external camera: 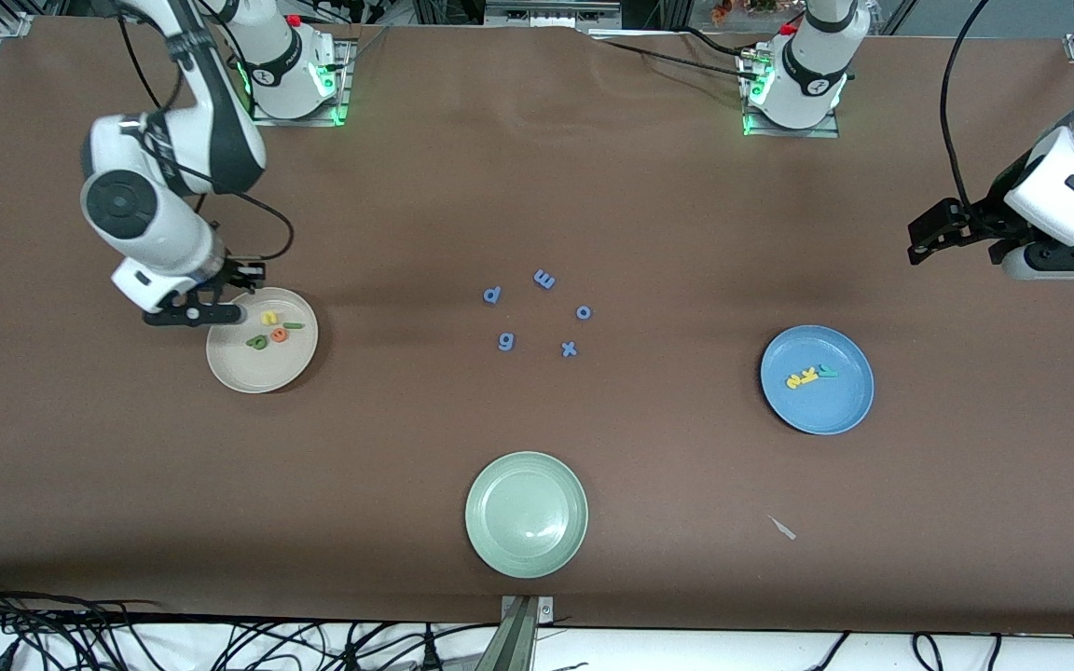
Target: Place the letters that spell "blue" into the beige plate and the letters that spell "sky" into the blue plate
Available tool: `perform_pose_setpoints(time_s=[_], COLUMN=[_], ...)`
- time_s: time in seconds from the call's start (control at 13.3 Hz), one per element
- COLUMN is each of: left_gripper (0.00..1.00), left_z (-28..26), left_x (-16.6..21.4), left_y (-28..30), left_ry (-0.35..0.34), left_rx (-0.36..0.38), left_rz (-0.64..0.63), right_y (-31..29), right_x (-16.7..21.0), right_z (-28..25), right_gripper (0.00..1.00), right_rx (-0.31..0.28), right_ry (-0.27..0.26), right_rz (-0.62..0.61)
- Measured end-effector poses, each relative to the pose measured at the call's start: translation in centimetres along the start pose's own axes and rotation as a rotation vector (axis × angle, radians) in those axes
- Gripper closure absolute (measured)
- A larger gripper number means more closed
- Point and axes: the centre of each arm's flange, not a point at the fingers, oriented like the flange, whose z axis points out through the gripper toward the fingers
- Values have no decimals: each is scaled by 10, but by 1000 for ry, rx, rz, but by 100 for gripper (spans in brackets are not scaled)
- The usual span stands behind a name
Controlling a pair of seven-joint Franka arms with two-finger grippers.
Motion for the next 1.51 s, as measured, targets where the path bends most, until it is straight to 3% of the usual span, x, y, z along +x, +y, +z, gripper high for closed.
perform_pose_setpoints(time_s=[0.15, 0.23, 0.3, 0.53, 1.06, 1.51], left_gripper=[0, 0, 0, 0, 0, 0], left_z=[0, -1, -1, -2, -4, -5], left_x=[0, 0, 0, -1, -1, -2], left_y=[0, 1, 2, 3, 3, 3], left_ry=[0, 1, 2, 4, 6, 1], left_rx=[0, 0, 0, 0, -1, 0], left_rz=[0, 1, 3, 5, 5, 5], right_y=[14, 21, 28, 37, 25, 42], right_x=[-2, -3, -3, -1, 16, 21], right_z=[-71, -105, -132, -170, -170, -178], right_gripper=[16, 2, 0, 0, 0, 0], right_rx=[40, 49, 54, 59, 48, 93], right_ry=[-51, -53, -35, 7, 13, 19], right_rz=[13, 21, 26, 36, -28, -28])
